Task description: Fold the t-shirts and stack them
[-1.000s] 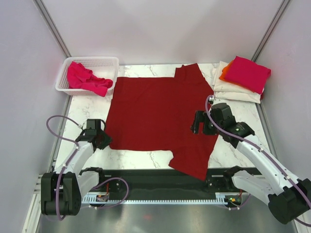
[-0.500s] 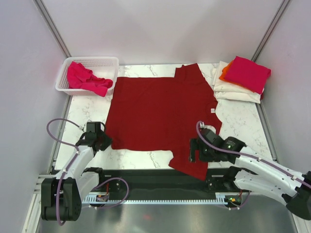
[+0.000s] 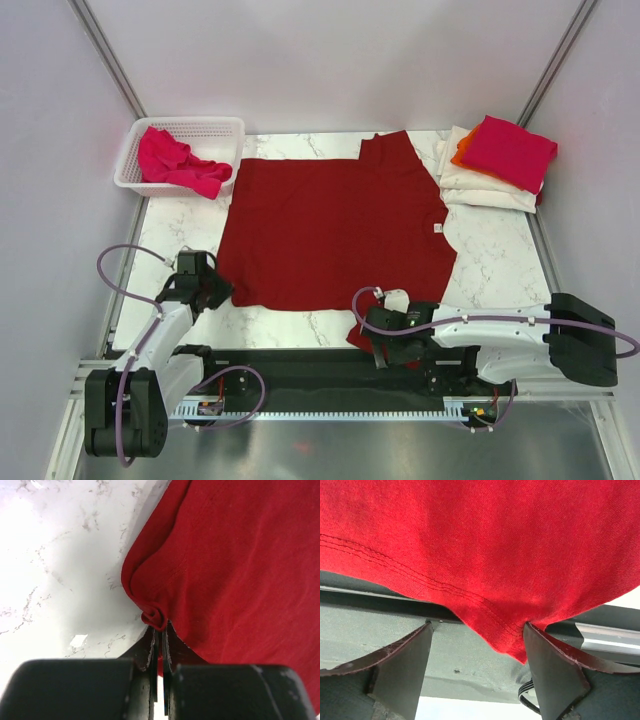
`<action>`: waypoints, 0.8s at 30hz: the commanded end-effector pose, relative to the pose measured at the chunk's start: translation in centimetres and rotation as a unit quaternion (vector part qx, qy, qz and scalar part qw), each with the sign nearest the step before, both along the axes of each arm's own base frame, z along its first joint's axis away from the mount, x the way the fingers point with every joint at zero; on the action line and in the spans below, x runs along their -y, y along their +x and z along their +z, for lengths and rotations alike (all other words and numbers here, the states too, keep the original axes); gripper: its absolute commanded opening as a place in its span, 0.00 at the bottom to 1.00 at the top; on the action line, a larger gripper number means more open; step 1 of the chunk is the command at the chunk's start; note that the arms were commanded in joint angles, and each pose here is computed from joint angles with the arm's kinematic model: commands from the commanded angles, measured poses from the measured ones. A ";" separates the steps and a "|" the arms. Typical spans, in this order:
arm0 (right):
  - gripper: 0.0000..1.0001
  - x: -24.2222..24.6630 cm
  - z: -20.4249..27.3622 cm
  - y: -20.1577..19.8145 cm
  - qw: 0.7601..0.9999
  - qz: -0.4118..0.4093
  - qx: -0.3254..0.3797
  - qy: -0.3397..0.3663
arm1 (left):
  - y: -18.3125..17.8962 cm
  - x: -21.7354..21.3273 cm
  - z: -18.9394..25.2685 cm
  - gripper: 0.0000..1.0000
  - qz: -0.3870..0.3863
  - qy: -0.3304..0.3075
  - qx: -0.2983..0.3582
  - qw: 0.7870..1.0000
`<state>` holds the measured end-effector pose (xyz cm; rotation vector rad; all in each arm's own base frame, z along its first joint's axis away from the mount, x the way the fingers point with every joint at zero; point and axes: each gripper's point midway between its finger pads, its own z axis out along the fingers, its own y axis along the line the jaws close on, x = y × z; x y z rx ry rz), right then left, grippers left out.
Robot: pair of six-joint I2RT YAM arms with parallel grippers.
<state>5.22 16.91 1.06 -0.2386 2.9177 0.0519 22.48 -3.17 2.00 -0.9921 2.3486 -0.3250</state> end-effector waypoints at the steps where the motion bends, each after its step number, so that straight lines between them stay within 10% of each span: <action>1: 0.81 -1.2 0.1 2.6 0.997 -0.027 0.066 0.008 | 0.4 0.3 0.4 0.02 -0.015 -0.002 0.023 1.000; 9: 0.62 -0.1 -0.8 3.2 0.996 -0.022 0.080 -0.031 | 0.5 0.4 0.5 0.02 -0.017 -0.003 0.025 1.000; 16: 0.00 0.5 -0.6 2.9 0.996 -0.024 0.079 -0.019 | 0.6 0.4 0.5 0.02 -0.019 -0.003 0.026 0.999; 24: 0.00 2.3 2.3 3.5 0.993 -0.021 0.103 -0.047 | 0.4 1.2 1.1 0.02 -0.028 -0.022 0.042 0.998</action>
